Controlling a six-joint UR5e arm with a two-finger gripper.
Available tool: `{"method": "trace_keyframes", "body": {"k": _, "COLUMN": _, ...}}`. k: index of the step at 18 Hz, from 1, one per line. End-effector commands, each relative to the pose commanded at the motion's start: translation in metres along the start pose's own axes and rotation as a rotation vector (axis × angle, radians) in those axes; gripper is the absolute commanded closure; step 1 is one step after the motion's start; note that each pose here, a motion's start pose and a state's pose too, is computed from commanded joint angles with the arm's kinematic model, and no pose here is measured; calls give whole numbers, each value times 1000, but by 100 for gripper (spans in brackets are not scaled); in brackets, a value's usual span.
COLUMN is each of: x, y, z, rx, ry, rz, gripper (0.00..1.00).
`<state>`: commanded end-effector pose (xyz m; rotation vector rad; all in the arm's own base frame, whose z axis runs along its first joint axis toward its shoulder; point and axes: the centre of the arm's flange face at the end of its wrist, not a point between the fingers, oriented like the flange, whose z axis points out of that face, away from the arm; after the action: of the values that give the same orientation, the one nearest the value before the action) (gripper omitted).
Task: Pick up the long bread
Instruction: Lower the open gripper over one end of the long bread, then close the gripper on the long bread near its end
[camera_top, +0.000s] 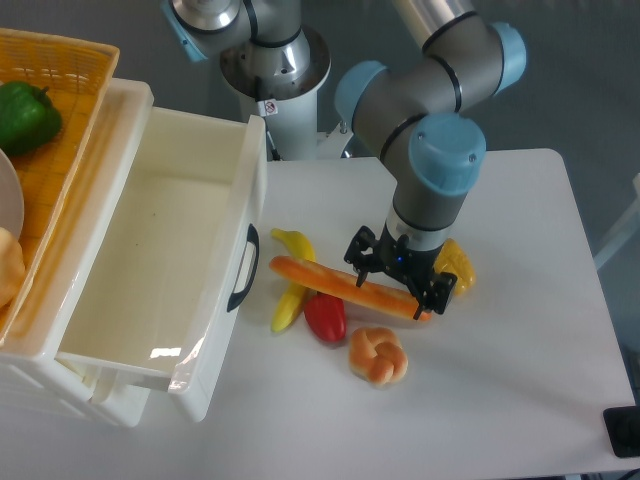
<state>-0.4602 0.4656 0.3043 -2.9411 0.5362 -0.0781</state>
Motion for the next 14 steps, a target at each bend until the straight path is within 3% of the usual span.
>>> {"method": "trace_keyframes", "body": {"k": 8, "x": 11, "y": 24, "z": 47, "rx": -65, "ry": 96, "rz": 357, "gripper": 0}}
{"method": "trace_keyframes", "body": {"k": 10, "x": 11, "y": 25, "z": 69, "rx": -66, "ry": 129, "rz": 373, "gripper": 0}}
{"method": "trace_keyframes", "body": {"k": 14, "x": 11, "y": 27, "z": 69, "rx": -79, "ry": 132, "rz": 412, "gripper": 0}}
